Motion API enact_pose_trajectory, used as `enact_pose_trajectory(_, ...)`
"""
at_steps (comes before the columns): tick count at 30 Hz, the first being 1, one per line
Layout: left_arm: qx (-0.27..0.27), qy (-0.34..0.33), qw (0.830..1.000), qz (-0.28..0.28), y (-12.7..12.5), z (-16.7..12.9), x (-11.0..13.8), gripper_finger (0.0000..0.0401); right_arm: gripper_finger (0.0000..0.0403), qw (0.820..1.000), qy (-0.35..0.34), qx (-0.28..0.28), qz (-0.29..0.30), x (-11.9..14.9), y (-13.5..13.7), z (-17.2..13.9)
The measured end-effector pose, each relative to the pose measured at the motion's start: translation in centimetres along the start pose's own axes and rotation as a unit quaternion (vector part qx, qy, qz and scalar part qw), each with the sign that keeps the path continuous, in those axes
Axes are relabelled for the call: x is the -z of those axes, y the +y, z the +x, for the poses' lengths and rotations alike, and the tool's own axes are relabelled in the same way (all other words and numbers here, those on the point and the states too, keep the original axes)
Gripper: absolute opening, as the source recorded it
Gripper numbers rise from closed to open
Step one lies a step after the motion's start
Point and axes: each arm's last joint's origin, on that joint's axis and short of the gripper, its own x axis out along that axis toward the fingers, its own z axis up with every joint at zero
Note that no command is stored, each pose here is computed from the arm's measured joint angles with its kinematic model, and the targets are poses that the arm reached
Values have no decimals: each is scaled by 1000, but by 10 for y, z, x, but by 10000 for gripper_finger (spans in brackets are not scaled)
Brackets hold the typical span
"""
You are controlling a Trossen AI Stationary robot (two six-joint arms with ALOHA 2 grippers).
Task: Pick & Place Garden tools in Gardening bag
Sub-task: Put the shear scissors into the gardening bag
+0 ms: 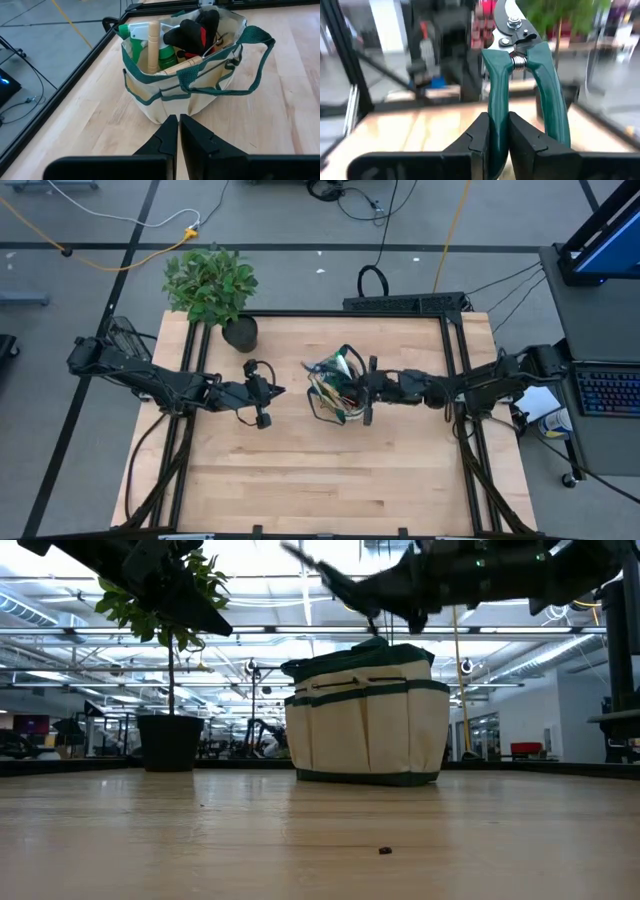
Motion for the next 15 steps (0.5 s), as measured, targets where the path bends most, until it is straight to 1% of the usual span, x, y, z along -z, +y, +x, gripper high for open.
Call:
enact_pose_trajectory(4,0,0,1000,0,0,0,0,26,40,997,75,-2,9,12,3,-4)
enact_pose_trajectory(6,0,0,1000,0,0,0,0,26,40,992,124,-1,12,19,5,-8)
enact_pose_trajectory(8,0,2,1000,1,0,0,0,26,40,988,154,3,18,25,6,-11)
enact_pose_trajectory(10,1,7,1000,3,0,0,1,26,40,986,166,21,22,25,6,-13)
enact_pose_trajectory(15,9,18,1000,6,0,0,4,26,40,984,167,66,14,20,3,-20)
